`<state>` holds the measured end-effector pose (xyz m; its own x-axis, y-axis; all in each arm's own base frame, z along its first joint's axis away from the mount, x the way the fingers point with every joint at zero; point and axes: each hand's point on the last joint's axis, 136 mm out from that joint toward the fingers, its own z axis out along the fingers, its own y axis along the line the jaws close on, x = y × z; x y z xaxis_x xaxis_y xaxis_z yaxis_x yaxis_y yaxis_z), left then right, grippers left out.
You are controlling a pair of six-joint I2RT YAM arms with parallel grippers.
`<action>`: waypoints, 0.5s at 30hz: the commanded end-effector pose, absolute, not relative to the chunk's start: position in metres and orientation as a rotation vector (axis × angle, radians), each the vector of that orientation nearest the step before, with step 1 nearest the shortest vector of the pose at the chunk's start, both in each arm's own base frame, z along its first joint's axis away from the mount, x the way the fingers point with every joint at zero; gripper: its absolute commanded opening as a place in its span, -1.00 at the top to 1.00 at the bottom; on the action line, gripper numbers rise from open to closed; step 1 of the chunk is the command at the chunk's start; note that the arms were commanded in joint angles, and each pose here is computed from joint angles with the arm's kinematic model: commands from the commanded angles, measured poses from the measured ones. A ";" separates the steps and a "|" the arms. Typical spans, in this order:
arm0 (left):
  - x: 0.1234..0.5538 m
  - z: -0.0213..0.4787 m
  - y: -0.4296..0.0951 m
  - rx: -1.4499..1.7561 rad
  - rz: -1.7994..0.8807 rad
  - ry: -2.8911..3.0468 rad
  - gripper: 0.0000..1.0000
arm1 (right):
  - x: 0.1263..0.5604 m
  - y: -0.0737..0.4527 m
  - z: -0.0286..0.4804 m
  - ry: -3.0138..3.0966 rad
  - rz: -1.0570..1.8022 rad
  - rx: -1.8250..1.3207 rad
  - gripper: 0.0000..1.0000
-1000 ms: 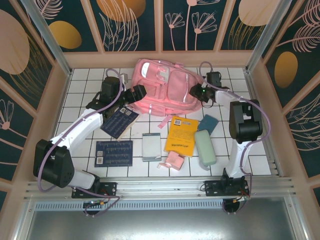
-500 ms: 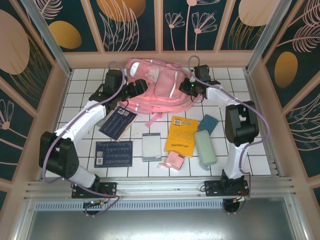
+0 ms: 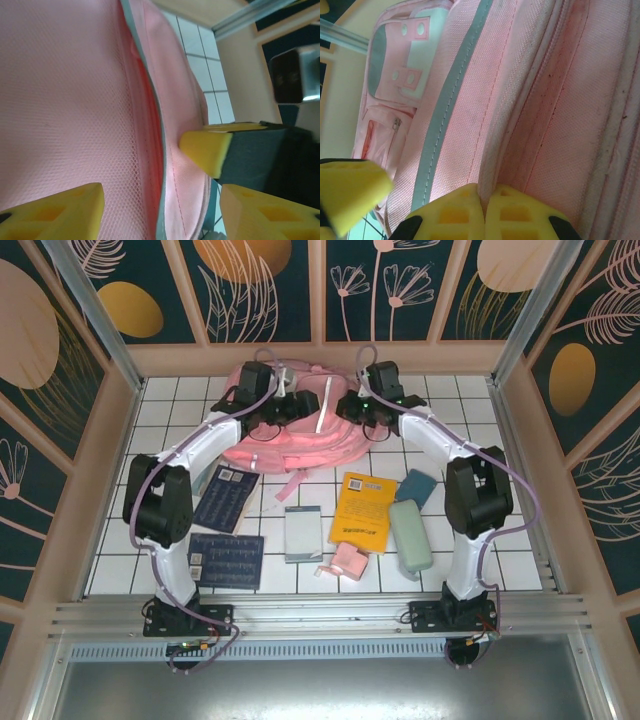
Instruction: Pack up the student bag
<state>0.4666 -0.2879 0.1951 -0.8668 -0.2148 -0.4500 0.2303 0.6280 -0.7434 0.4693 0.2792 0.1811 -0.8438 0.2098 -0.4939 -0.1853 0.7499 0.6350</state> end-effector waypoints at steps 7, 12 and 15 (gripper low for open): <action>0.473 0.192 -0.316 0.101 -1.347 2.329 -0.09 | 0.447 0.328 0.262 2.217 1.120 -0.179 1.00; 0.481 0.181 -0.322 0.091 -1.376 2.346 0.37 | 0.449 0.336 0.259 2.223 1.115 -0.172 1.00; 0.485 0.185 -0.325 0.108 -1.384 2.328 0.98 | 0.454 0.336 0.260 2.219 1.108 -0.141 1.00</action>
